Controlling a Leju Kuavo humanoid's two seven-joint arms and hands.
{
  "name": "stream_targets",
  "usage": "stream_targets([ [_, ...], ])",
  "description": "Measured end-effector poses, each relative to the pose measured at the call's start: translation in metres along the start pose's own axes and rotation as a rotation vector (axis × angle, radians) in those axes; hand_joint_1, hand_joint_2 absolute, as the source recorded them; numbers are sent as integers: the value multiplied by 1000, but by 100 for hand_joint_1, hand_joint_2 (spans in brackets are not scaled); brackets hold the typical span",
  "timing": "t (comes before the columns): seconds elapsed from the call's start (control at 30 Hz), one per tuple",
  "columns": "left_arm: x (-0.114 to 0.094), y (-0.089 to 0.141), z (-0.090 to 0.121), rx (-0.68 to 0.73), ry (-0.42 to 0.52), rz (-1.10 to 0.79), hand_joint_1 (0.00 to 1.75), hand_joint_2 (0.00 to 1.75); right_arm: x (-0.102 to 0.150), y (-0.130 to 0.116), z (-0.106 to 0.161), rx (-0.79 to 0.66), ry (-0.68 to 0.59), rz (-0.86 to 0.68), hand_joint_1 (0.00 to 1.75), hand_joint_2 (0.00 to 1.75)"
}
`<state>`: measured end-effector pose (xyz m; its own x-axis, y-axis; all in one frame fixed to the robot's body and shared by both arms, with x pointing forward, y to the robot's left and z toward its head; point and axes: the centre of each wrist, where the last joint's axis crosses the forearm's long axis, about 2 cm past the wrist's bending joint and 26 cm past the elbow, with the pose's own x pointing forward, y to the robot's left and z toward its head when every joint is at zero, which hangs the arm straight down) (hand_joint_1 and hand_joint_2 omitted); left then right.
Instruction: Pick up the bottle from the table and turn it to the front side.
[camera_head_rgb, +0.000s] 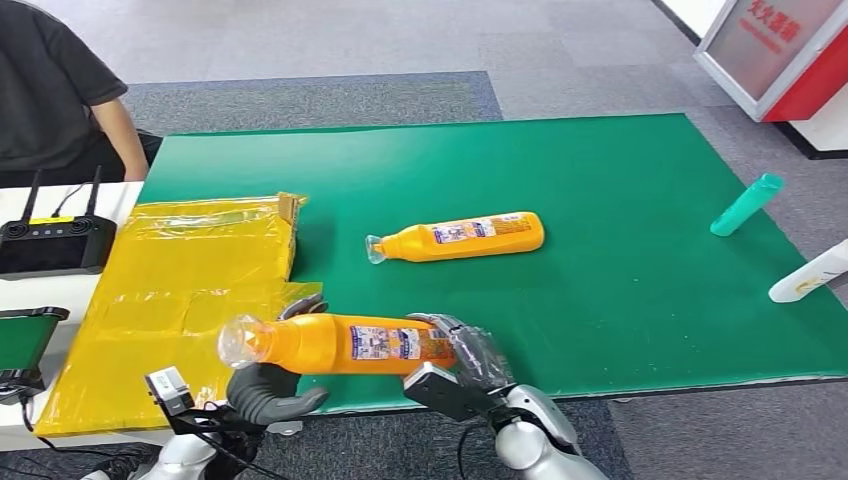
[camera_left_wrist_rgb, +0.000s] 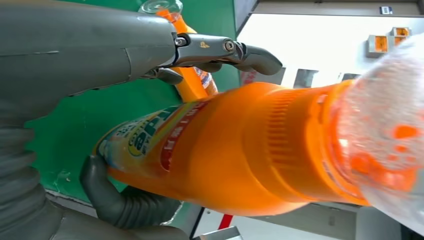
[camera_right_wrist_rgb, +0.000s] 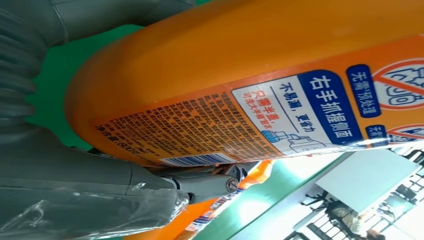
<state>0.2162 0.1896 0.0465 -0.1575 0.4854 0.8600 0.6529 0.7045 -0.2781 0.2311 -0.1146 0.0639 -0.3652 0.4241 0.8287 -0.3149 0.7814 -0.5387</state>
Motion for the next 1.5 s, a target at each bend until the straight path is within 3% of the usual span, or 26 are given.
stream_targets([
  [0.23, 0, -1, -1, 8, 6, -11, 4, 175, 10, 0, -1, -3, -40, -1, 175, 175],
  [0.4, 0, -1, -1, 4, 8, -15, 30, 175, 13, 1, -1, 5, -49, 0, 175, 175],
  [0.73, 0, -1, -2, -10, 9, -34, 27, 175, 13, 5, 0, 21, -46, -3, 175, 175],
  [0.83, -1, -1, -2, -16, 11, -36, 34, 175, 12, 5, 0, 25, -42, -4, 175, 175],
  [1.0, -1, -2, -3, -27, 13, -37, 75, 175, 10, 6, 0, 30, -35, -7, 175, 175],
  [1.23, -1, -2, -3, -29, 13, -38, 75, 175, 8, 7, 1, 40, -31, -11, 175, 175],
  [1.37, -1, -2, -4, -29, 12, -40, 167, 175, 8, 7, 1, 41, -32, -11, 175, 175],
  [1.5, 0, -1, -4, -29, 11, -40, 175, 175, 8, 7, 0, 42, -34, -10, 175, 175],
])
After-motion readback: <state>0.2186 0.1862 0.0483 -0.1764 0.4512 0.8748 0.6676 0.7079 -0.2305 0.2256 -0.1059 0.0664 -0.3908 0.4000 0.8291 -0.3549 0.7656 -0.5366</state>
